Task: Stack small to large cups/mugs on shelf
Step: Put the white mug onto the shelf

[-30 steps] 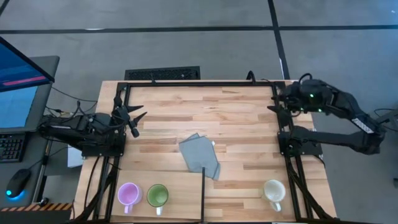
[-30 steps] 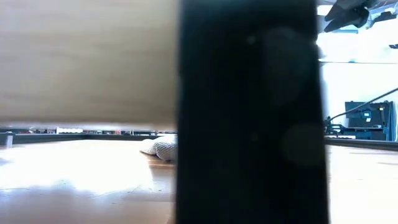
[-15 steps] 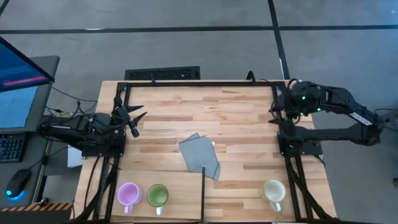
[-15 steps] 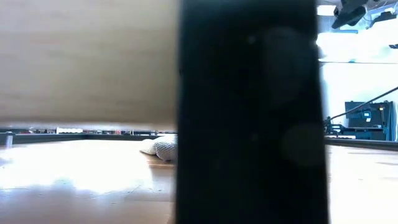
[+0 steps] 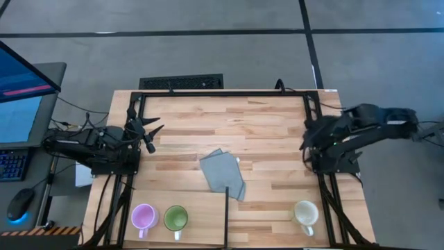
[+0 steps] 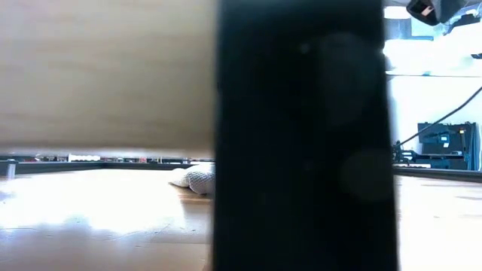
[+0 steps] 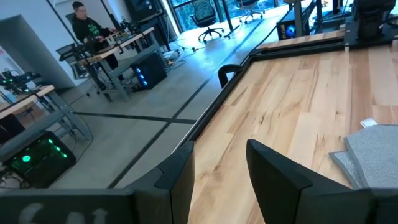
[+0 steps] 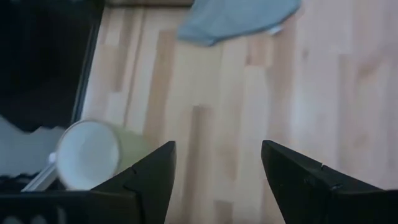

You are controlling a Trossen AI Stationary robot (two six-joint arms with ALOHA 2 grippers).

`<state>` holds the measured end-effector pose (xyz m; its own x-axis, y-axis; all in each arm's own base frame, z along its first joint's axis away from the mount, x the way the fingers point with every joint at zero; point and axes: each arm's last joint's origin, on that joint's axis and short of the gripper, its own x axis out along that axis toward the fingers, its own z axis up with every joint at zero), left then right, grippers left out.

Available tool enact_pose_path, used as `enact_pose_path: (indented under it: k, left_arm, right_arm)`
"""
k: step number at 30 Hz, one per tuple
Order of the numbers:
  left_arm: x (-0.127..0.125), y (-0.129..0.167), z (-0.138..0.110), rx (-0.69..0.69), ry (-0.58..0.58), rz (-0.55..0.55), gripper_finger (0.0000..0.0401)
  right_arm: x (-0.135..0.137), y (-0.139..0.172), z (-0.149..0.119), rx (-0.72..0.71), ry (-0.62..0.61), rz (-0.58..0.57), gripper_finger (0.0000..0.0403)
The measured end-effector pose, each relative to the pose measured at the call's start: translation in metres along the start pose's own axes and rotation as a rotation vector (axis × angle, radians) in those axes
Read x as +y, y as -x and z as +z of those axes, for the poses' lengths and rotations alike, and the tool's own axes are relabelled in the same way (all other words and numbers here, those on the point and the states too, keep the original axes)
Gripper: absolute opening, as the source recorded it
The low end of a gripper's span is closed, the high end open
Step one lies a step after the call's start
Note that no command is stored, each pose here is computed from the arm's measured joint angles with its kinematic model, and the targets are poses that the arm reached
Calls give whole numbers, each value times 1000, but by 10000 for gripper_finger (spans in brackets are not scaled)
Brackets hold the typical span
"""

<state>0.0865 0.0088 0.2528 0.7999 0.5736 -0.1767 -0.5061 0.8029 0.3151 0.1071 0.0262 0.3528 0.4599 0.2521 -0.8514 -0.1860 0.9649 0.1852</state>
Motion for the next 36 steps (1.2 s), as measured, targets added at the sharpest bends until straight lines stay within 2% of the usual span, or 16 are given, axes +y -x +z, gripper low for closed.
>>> enact_pose_path:
  k: [6, 12, 22, 30, 36]
  left_arm:
    - [0, 0, 0, 0, 0, 0, 138]
    - [0, 0, 0, 0, 0, 0, 138]
    - [0, 0, 0, -2, 16, -14, 138]
    - [-1, 0, 0, 0, 26, -19, 138]
    - [-1, 0, 0, 0, 32, -19, 138]
  right_arm:
    - [20, -24, 12, 135, -50, 52, 260]
    - [44, -35, 12, 218, -247, 76, 260]
    - [93, -37, 10, 119, -532, 165, 260]
    - [128, -55, -3, 246, -783, 114, 260]
    - [146, -67, -12, 301, -995, 32, 260]
